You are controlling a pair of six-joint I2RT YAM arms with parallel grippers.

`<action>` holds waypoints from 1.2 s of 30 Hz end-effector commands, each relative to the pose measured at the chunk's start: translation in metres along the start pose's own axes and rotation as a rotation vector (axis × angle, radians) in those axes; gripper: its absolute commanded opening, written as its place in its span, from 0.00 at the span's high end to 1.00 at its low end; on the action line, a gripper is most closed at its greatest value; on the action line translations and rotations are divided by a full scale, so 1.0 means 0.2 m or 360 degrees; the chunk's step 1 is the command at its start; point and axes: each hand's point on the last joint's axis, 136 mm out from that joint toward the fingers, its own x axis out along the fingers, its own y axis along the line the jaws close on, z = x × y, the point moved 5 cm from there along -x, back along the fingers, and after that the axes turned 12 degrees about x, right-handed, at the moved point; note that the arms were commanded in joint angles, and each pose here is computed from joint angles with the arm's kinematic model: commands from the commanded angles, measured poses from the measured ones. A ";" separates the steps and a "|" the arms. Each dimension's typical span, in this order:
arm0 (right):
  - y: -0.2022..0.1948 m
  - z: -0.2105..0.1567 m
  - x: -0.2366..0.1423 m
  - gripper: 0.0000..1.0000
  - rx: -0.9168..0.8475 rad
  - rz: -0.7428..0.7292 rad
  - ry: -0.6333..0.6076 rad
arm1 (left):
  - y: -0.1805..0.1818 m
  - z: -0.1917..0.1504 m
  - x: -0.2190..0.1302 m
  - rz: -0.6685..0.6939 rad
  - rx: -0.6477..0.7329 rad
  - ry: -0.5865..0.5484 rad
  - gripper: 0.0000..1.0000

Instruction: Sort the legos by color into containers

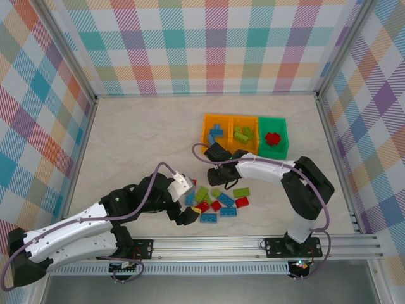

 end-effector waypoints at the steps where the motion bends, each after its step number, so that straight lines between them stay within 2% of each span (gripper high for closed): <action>1: -0.10 0.16 -0.25 0.66 0.0137 0.0023 -0.0278 | -0.04 0.06 0.03 -0.0063 0.0127 -0.0116 0.00; 3: -0.24 0.27 -0.36 0.67 0.0276 0.0019 -0.0444 | -0.05 0.10 0.04 -0.0053 0.0146 -0.0158 0.00; 4: -0.32 0.31 -0.40 0.67 0.0350 0.0021 -0.0502 | -0.04 0.15 0.03 -0.0029 0.0158 -0.0225 0.00; 7: -0.60 0.47 -0.51 0.67 0.0662 0.0046 -0.0649 | 0.00 0.19 0.01 0.0079 0.0151 -0.0263 0.00; 12: -0.94 0.65 -0.51 0.65 0.0977 -0.0048 -0.0715 | 0.08 0.20 -0.01 0.0265 0.0041 -0.0187 0.00; 17: -1.12 0.78 -0.41 0.64 0.1139 -0.0079 -0.0662 | 0.14 0.15 -0.02 0.0434 -0.0147 -0.0081 0.00; 19: -1.14 0.82 -0.38 0.59 0.1144 -0.0070 -0.0646 | 0.18 0.13 -0.02 0.0526 -0.0210 -0.0046 0.00; 21: -1.15 0.85 -0.37 0.48 0.1131 -0.0095 -0.0637 | 0.20 0.11 -0.02 0.0585 -0.0241 -0.0014 0.00; 25: -1.13 0.86 -0.43 0.42 0.1136 -0.0048 -0.0617 | 0.22 0.11 0.02 0.0642 -0.0327 0.0009 0.00; 31: -0.95 0.75 -0.61 0.35 0.1096 0.0305 -0.0568 | 0.26 0.11 0.15 0.0737 -0.0451 0.0287 0.03; 36: -0.66 0.52 -0.75 0.23 0.0887 0.0744 -0.0437 | 0.24 0.13 0.32 0.0708 -0.0582 0.0361 0.11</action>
